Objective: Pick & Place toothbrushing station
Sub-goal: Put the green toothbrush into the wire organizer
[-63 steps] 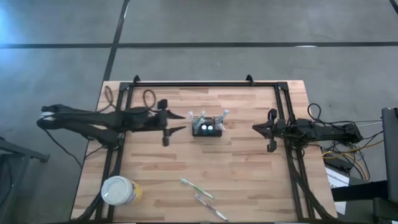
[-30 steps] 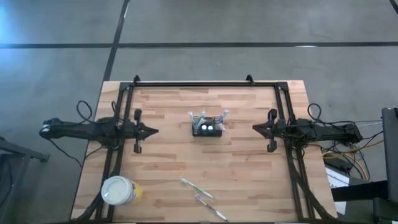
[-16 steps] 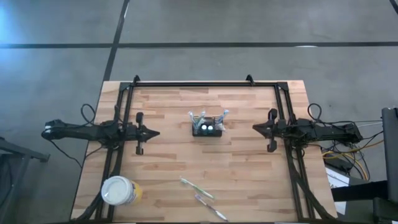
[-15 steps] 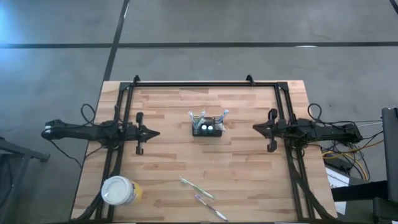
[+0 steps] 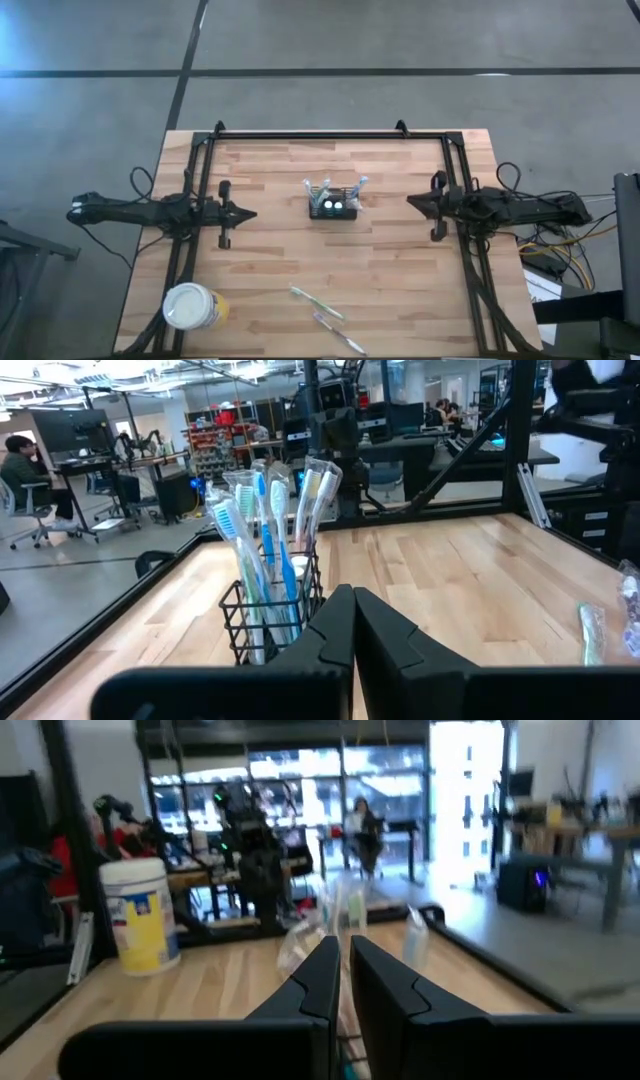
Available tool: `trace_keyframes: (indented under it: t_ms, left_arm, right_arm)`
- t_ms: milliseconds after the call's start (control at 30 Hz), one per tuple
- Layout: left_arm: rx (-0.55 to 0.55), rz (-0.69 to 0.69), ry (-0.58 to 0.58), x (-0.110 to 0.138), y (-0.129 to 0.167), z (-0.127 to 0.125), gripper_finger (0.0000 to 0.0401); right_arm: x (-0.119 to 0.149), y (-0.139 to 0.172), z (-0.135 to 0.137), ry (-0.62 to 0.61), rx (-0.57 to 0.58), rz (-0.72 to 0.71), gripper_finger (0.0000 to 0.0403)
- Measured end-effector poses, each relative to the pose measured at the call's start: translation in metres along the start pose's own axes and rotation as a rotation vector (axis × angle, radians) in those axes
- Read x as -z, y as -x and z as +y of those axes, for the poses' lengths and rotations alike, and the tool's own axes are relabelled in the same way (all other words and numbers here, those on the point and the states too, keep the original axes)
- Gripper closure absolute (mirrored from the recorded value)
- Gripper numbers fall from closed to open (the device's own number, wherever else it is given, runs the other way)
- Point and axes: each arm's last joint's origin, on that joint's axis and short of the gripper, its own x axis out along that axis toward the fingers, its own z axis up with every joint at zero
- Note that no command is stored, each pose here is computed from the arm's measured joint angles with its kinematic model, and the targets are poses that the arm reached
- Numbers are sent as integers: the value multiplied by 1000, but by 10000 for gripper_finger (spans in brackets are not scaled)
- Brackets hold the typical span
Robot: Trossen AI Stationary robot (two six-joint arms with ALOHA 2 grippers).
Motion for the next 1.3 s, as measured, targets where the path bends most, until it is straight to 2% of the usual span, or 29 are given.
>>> trace_keyframes:
  t_ms: [300, 633, 967, 1133, 1300]
  left_arm:
    - [3, 28, 18, 3, 0, 0, 396]
    - [3, 61, 90, 6, 0, -1, 396]
    - [-8, 60, 102, 6, 0, 0, 396]
    - [-9, 60, 115, 6, 0, 0, 396]
    - [-10, 59, 141, 5, 0, 0, 396]
  right_arm:
    - [-13, -31, 7, -71, 60, 167, 376]
    - [-39, -86, 26, 1, 43, 265, 376]
    - [-52, -135, 68, 71, -77, 330, 376]
    - [-54, -162, 94, -25, -111, 364, 376]
    - [-46, -186, 126, -12, -127, 453, 376]
